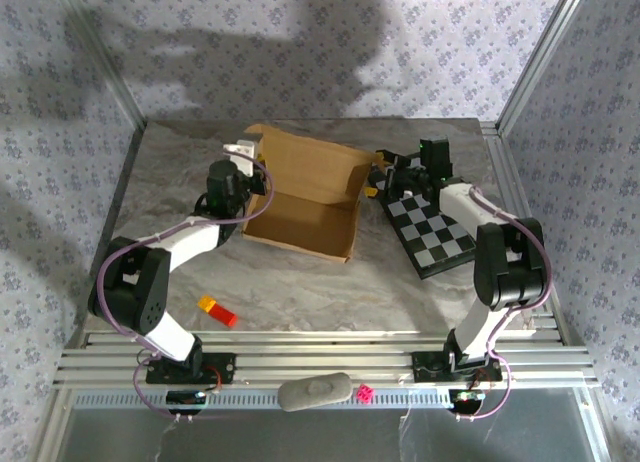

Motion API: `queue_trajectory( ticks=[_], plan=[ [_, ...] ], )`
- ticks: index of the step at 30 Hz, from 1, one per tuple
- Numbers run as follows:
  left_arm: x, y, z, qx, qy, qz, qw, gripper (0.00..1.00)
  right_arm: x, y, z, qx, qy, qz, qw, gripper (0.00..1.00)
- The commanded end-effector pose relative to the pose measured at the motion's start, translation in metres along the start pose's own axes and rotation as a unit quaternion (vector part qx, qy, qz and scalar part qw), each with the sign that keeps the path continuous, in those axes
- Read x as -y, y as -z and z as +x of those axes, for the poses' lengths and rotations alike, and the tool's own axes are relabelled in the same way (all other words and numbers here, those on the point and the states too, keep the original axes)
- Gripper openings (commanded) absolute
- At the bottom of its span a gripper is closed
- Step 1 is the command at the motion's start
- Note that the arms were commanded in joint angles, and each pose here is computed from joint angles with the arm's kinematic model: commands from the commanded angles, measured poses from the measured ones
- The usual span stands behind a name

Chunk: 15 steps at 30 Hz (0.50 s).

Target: Fold the paper box

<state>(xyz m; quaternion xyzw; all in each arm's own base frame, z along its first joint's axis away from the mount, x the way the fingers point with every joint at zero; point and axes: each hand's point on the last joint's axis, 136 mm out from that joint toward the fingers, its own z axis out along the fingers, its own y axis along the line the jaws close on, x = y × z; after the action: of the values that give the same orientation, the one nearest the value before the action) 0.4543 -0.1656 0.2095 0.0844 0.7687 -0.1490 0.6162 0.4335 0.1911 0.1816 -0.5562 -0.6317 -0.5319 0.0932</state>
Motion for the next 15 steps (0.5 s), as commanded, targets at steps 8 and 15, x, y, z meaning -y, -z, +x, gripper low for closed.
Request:
queue_trajectory(
  ticks=[8,15],
  plan=[
    [0.011,-0.001,-0.018,0.073,0.002,0.044,0.996,0.00,-0.005,-0.004,0.025,-0.033,0.023,0.049,0.998,0.70],
    [0.010,-0.006,-0.016,0.075,0.007,0.042,0.996,0.00,-0.002,-0.011,0.027,-0.036,0.019,0.061,0.997,0.67]
  ],
)
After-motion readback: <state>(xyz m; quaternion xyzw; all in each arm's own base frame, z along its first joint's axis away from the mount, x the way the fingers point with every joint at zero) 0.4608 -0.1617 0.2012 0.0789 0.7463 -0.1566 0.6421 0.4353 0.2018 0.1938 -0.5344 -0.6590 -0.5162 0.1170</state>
